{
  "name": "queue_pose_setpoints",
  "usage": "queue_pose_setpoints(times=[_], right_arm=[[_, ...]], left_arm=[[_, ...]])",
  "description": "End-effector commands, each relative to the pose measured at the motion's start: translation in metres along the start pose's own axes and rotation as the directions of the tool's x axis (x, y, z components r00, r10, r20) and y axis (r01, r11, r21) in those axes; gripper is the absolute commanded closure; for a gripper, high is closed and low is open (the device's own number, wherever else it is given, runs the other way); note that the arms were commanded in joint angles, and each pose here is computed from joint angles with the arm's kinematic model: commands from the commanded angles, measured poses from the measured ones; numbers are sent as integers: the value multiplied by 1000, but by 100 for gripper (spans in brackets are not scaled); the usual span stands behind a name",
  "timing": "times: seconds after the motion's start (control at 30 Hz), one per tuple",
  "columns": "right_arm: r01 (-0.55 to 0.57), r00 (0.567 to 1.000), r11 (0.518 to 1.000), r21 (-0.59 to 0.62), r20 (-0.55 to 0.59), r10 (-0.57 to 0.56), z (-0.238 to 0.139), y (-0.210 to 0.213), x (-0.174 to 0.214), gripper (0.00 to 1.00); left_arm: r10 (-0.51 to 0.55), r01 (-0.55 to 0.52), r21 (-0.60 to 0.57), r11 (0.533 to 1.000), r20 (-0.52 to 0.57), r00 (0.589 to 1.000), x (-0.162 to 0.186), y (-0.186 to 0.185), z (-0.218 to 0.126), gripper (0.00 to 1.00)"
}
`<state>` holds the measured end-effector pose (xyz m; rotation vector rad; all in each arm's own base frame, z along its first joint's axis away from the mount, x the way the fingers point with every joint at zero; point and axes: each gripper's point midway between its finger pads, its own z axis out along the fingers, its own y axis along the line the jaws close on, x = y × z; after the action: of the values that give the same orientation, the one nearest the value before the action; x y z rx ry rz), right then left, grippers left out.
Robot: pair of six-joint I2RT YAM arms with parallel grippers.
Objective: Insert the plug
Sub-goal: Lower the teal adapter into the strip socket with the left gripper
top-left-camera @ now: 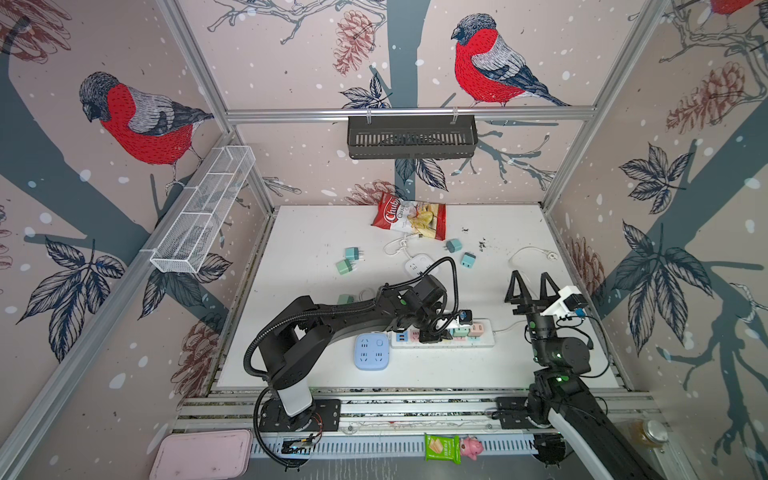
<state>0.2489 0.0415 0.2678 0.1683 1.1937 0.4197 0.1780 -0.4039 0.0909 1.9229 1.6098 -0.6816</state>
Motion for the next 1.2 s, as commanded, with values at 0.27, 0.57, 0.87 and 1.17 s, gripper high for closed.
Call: queue_pose_setpoints(times=[0.27,0.57,0.87,1.17], right_arm=[[30,987,999,41,-160,-23,-28,-27,72,0],[31,987,999,44,-160,-24,-28,-27,72,0],[30,987,999,44,-161,-23,-28,-27,72,0],[29,986,999,38,-163,-22,-28,-26,72,0]], left_arm=[[-26,26,11,1000,-34,999,7,3,9,100],[-27,26,-14,1000,-76,997,16,8,12,100],[-29,27,-24,999,-103,994,20,13,12,100],[-19,18,-5,1000,-112,994,23,9,13,100]])
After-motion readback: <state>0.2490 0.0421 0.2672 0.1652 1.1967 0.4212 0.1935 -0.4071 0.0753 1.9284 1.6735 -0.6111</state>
